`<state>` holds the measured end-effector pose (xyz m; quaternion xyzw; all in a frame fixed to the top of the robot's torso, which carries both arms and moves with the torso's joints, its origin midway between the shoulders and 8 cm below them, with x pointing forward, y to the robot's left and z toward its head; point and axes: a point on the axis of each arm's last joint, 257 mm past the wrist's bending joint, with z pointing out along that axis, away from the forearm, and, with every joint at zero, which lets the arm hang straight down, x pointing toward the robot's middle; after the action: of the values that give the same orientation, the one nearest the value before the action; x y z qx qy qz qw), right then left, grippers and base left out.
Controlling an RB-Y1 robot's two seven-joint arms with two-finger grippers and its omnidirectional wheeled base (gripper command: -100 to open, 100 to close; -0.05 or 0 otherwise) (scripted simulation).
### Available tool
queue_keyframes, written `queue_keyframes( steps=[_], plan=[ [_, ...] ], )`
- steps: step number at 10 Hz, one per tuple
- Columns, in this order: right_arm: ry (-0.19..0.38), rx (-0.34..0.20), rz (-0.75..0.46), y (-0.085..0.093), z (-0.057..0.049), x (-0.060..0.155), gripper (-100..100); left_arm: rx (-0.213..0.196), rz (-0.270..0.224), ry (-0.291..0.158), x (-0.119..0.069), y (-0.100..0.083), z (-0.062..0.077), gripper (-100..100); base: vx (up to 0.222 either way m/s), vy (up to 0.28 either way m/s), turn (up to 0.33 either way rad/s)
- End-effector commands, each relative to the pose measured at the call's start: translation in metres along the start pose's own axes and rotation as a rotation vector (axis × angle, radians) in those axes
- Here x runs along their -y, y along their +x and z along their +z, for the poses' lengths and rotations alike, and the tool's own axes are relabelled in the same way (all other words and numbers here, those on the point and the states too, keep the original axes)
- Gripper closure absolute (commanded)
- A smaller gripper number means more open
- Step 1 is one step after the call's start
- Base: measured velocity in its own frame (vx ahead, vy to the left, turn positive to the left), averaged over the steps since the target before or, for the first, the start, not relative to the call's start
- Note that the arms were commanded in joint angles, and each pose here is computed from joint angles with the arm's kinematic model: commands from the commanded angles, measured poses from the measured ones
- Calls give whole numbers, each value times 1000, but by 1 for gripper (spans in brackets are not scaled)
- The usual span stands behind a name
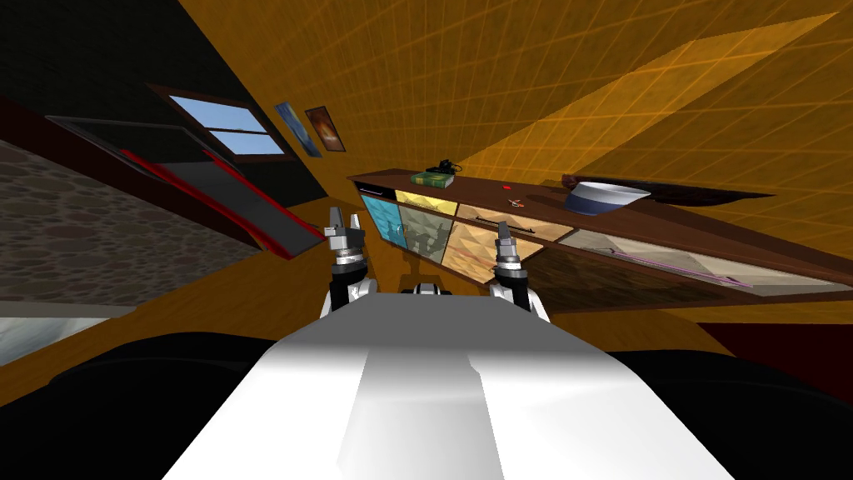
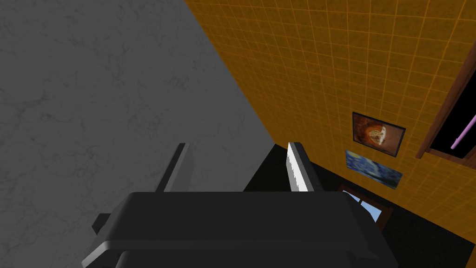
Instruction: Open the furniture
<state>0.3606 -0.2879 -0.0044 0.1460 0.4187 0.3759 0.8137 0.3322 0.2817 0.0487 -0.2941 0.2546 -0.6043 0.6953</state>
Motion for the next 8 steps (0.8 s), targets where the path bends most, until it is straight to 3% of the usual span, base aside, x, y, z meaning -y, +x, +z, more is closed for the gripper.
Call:
queue_keyframes(
  steps=[1,8],
  plan=[
    [-34,-5,-105,-4,2,-6,-100,0,0,0,0,0,0,0,46,46,7],
    [-146,-8,-471,-13,7,-21,-100,0,0,0,0,0,0,0,55,57,13]
  ],
)
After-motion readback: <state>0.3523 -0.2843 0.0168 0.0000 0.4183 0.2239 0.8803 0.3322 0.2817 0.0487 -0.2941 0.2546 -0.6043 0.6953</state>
